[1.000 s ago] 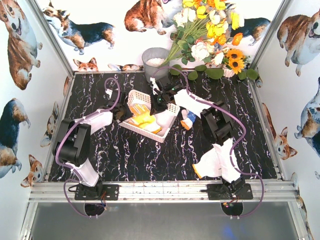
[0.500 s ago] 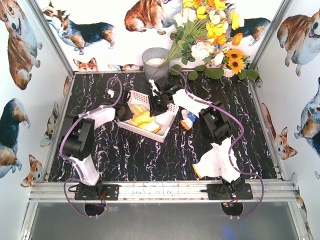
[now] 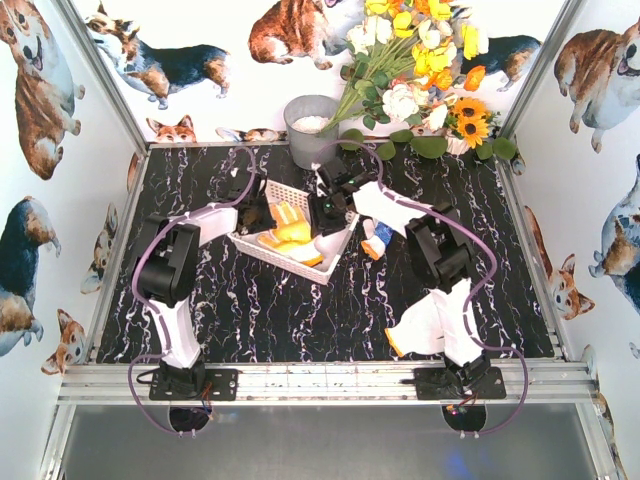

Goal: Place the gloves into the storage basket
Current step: Place the glove in the bin.

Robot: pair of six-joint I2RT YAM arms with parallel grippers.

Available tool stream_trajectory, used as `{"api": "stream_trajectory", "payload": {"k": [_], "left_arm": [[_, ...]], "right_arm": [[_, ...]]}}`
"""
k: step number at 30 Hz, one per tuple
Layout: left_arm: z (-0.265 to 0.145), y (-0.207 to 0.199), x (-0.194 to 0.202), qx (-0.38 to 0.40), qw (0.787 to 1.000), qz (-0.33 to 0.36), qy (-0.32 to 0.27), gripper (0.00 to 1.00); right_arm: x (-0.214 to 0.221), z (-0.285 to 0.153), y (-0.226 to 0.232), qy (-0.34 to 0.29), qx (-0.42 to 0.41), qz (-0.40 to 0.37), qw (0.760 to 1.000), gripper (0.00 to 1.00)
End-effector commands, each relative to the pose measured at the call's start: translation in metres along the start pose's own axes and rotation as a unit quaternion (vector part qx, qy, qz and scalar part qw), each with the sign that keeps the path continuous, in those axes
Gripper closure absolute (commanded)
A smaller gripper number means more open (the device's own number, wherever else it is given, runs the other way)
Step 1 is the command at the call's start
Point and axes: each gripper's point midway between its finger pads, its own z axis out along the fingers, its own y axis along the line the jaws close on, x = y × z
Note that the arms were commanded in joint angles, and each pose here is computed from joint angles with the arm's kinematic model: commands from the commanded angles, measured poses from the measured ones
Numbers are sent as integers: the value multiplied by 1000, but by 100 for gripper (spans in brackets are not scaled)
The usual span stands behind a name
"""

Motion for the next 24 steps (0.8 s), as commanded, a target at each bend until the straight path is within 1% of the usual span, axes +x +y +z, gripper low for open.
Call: {"api": "stream_trajectory", "payload": {"k": [1, 4, 9, 11, 15, 17, 18, 19, 21, 23, 24], "left_arm": [[14, -17, 6, 42, 998, 52, 16, 85], [5, -22, -11, 40, 997, 62, -7, 76], [-26, -28, -39, 28, 996, 73, -49, 60], [-38, -28, -46, 22, 995, 76, -61, 55], [-57, -23, -54, -2, 994, 82, -71, 51], [-66, -25, -59, 0, 993, 82, -79, 52], [-69, -29, -60, 8, 993, 80, -84, 54], [-69, -34, -61, 22, 993, 78, -84, 56], [-67, -48, -57, 58, 993, 71, -72, 63], [-60, -57, -50, 83, 993, 60, -56, 72], [-56, -59, -45, 93, 993, 55, -50, 74]], "right_arm": [[-38, -51, 14, -82, -7, -1, 997, 59], [-42, -66, 17, -94, -9, -8, 995, 56], [-52, -83, 29, -110, -27, -18, 993, 53], [-54, -84, 35, -112, -39, -17, 993, 53], [-55, -77, 41, -110, -52, -11, 992, 54], [-56, -72, 42, -110, -55, -7, 992, 55], [-56, -68, 44, -109, -59, -4, 992, 58], [-56, -64, 45, -106, -63, -2, 992, 62], [-58, -58, 48, -105, -70, 2, 992, 67], [-62, -52, 51, -108, -74, 1, 991, 72], [-64, -49, 52, -110, -74, 1, 991, 75]]}}
